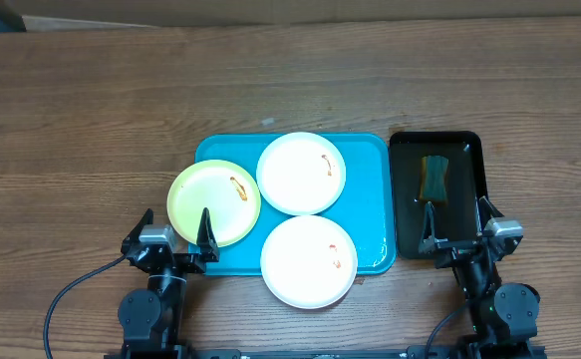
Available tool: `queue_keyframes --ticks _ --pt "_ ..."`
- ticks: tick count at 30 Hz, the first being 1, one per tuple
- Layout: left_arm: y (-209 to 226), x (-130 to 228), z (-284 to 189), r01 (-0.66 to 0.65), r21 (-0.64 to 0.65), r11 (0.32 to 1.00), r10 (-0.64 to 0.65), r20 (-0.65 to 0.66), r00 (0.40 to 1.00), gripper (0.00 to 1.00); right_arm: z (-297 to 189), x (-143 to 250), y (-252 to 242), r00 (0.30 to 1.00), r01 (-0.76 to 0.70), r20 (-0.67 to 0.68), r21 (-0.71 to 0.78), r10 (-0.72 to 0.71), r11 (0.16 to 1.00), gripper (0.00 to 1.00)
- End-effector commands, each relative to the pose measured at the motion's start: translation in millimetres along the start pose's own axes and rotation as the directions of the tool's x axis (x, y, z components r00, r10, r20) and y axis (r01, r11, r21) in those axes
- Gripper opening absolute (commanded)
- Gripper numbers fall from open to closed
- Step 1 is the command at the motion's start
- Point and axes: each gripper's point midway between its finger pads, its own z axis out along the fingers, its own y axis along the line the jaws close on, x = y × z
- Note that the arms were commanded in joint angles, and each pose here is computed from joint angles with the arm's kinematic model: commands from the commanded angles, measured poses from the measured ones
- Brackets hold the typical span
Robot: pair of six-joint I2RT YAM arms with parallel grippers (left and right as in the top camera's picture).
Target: Clean dirty plates on tray and stack at the side
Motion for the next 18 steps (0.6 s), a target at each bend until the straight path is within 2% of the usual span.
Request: queue_keyframes --ticks 1,15,18 --pt "1.4 1.0 0.0 -0.012 -0.008 1.0 0.012 0.001 1.0 1.0 -0.1 -2.6 0.5 1.0 -0.003 0.022 -0.005 0.003 1.0 1.0" --pt "1.4 1.0 0.0 -0.012 -0.008 1.0 0.012 0.001 1.0 1.0 0.0 0.9 -1.6 1.0 -0.005 0.008 0.006 0.005 1.0 1.0" --pt "1.4 1.0 0.0 -0.012 -0.008 1.0 0.012 0.001 1.0 1.0 -0.1 0.7 2.5 0.998 -0.066 0.006 -0.017 0.067 0.998 1.0"
